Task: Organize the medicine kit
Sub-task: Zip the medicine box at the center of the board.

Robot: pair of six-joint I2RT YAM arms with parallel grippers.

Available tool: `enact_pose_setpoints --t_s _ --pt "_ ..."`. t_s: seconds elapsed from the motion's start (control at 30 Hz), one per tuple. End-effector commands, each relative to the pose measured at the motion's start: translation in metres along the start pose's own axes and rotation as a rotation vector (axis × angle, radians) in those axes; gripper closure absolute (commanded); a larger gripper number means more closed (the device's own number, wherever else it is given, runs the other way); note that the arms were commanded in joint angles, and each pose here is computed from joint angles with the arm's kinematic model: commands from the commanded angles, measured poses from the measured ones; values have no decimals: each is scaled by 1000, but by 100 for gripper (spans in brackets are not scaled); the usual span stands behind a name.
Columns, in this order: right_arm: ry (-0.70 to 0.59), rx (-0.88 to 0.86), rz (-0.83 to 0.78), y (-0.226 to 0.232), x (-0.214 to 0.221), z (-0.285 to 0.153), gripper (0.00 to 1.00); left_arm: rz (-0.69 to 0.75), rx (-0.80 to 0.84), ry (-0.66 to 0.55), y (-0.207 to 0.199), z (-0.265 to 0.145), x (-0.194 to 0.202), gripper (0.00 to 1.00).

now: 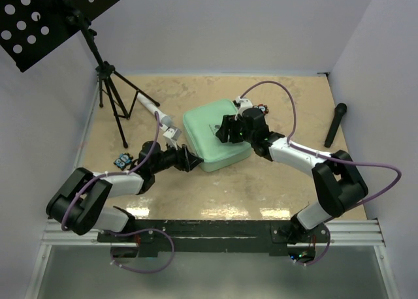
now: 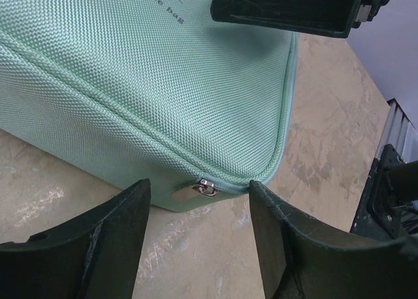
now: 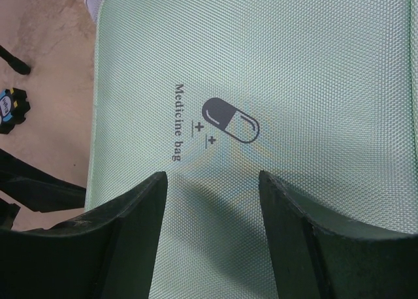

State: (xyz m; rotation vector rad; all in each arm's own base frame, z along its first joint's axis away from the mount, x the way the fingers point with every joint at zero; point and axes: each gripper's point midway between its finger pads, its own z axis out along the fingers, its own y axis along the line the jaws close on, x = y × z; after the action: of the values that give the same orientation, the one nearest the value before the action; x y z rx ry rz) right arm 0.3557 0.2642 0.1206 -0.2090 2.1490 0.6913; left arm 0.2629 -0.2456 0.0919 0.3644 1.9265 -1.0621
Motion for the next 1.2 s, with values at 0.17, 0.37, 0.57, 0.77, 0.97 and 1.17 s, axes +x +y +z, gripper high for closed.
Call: enact_pose_setpoints --t_s 0.17,0.37,0.57,0.77,0.97,1.17 --pt "32 -10 -2 -1 11 4 37 27 94 -102 -17 7 -18 35" --pt "39 -18 -3 1 13 5 37 10 142 -88 -24 9 -15 44" --pt "41 -22 0 2 12 7 38 -8 139 -58 -22 8 -6 52" --pt "48 -22 2 2 15 8 38 -33 153 -34 -25 7 3 64" --pt "51 -22 2 2 17 9 38 -57 160 -32 -25 5 8 70" --pt "51 -25 -1 3 17 9 38 -58 146 -29 -23 5 10 62"
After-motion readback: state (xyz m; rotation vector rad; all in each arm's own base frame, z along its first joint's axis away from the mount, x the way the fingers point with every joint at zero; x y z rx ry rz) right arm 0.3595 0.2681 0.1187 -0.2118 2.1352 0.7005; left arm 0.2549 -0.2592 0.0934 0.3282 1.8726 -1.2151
